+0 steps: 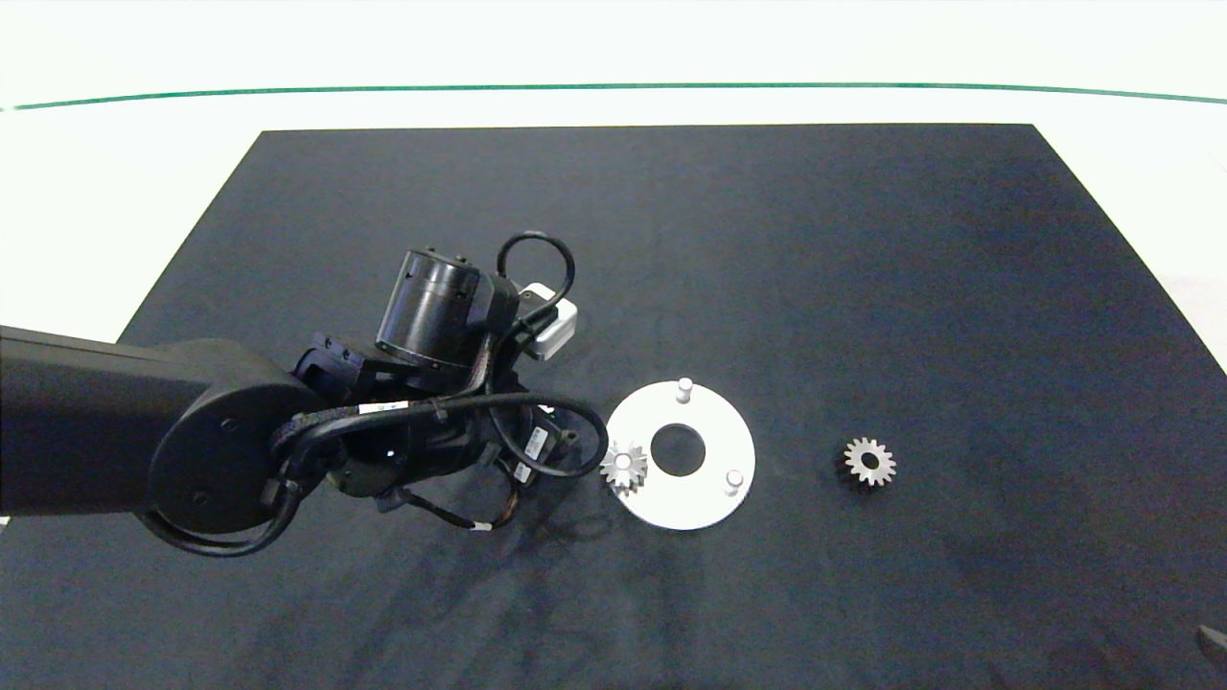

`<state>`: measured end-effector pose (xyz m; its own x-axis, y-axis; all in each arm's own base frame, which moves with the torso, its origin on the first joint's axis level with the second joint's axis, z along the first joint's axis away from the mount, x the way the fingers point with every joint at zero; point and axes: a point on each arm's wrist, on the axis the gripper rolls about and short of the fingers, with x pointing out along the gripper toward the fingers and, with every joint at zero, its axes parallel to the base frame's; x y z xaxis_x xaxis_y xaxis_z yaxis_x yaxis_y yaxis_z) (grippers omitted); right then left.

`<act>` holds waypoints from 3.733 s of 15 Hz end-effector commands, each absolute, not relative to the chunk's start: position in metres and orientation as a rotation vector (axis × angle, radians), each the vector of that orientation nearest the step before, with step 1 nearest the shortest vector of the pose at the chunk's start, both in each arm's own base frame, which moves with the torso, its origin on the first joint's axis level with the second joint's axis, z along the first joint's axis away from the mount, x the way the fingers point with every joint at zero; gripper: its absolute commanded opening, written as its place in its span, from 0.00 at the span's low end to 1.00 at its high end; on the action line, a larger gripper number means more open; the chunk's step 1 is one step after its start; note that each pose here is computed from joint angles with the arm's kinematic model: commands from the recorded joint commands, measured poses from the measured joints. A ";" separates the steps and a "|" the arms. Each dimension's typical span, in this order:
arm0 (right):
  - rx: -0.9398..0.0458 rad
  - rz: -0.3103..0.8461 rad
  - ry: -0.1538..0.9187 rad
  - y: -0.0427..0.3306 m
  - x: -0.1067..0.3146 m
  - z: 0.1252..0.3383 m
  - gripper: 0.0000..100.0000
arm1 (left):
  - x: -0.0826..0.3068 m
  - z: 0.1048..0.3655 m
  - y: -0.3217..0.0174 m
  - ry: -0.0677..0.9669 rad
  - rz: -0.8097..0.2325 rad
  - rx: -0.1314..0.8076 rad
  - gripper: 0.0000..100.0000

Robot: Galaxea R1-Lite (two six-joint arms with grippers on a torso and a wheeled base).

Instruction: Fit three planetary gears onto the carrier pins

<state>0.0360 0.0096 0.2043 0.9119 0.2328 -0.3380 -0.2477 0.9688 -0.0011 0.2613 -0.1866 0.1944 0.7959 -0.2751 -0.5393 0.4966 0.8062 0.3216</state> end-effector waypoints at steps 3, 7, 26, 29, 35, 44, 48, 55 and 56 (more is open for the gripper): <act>-0.044 0.248 0.340 0.009 0.035 0.204 1.00 | 0.263 0.194 -0.187 0.497 -0.434 0.471 1.00; -0.045 0.248 0.345 0.010 0.036 0.204 1.00 | 0.265 0.193 -0.184 0.502 -0.441 0.462 0.94; -0.045 0.248 0.345 0.009 0.035 0.203 1.00 | 0.263 0.191 -0.183 0.509 -0.456 0.462 0.55; -0.044 0.248 0.343 0.009 0.035 0.203 1.00 | 0.262 0.190 -0.183 0.514 -0.461 0.464 0.49; -0.044 0.248 0.343 0.009 0.035 0.203 1.00 | 0.263 0.190 -0.183 0.506 -0.459 0.461 0.37; -0.043 0.248 0.342 0.009 0.035 0.203 1.00 | 0.262 0.190 -0.183 0.503 -0.459 0.459 0.19; -0.043 0.248 0.342 0.009 0.035 0.203 1.00 | 0.262 0.190 -0.183 0.503 -0.458 0.460 0.12; -0.042 0.248 0.339 0.009 0.034 0.204 1.00 | 0.261 0.191 -0.183 0.502 -0.461 0.455 0.00; -0.042 0.248 0.339 0.009 0.034 0.204 1.00 | 0.261 0.193 -0.183 0.494 -0.455 0.440 0.00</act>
